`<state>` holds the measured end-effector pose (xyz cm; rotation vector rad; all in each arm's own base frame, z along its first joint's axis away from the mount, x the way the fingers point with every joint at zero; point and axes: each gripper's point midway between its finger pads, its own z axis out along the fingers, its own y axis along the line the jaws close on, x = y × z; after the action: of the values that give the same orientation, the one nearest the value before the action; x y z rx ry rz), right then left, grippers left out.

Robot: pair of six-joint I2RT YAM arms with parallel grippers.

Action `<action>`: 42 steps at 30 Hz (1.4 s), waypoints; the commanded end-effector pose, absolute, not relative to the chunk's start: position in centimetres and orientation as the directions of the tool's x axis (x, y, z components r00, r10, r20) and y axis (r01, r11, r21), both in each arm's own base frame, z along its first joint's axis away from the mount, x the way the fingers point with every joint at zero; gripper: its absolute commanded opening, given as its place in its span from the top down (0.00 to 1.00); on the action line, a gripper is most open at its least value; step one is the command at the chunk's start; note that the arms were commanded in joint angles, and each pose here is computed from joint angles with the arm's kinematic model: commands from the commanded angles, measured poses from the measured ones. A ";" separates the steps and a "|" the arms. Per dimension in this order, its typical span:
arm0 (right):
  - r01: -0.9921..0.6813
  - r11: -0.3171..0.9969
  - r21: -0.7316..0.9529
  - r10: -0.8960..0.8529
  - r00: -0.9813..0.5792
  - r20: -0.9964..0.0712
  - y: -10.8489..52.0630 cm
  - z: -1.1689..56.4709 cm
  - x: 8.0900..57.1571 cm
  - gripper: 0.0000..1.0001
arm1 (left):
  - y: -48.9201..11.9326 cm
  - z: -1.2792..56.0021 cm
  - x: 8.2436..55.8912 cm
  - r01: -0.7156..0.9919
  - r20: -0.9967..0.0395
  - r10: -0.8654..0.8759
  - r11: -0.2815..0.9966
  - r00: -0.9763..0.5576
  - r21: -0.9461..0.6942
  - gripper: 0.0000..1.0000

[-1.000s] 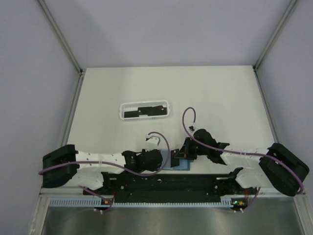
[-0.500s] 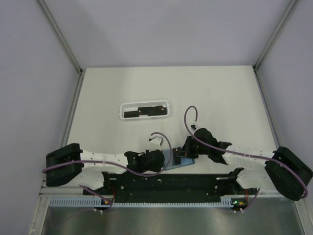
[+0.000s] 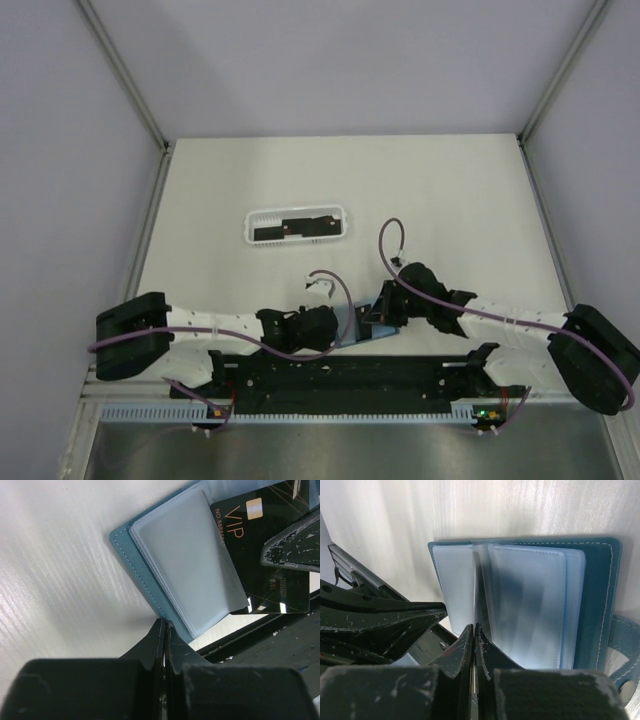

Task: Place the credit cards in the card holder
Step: Insert the credit card into the card holder.

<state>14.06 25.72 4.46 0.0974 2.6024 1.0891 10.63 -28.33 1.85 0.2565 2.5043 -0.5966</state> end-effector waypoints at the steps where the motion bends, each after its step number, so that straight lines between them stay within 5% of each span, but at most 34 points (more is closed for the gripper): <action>1: -0.056 0.716 0.696 0.159 -0.957 -0.241 25.8 3.8 13.4 1.00 | -27.3 0.6 10.0 0.297 -0.522 0.102 0.905 -0.847 -0.305 1.00; 16: -0.136 0.644 0.753 0.075 -0.968 -0.240 28.0 2.9 13.0 1.00 | -26.7 0.1 10.1 0.289 -0.519 0.116 0.919 -0.847 -0.267 1.00; 42: -0.099 0.778 0.620 0.140 -0.935 -0.326 26.3 1.2 16.1 1.00 | -26.9 0.1 10.2 0.294 -0.518 0.123 0.919 -0.846 -0.262 1.00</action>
<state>15.49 27.38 3.12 0.0365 2.5842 1.0923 10.93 -28.38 1.83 0.2577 2.5112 -0.5524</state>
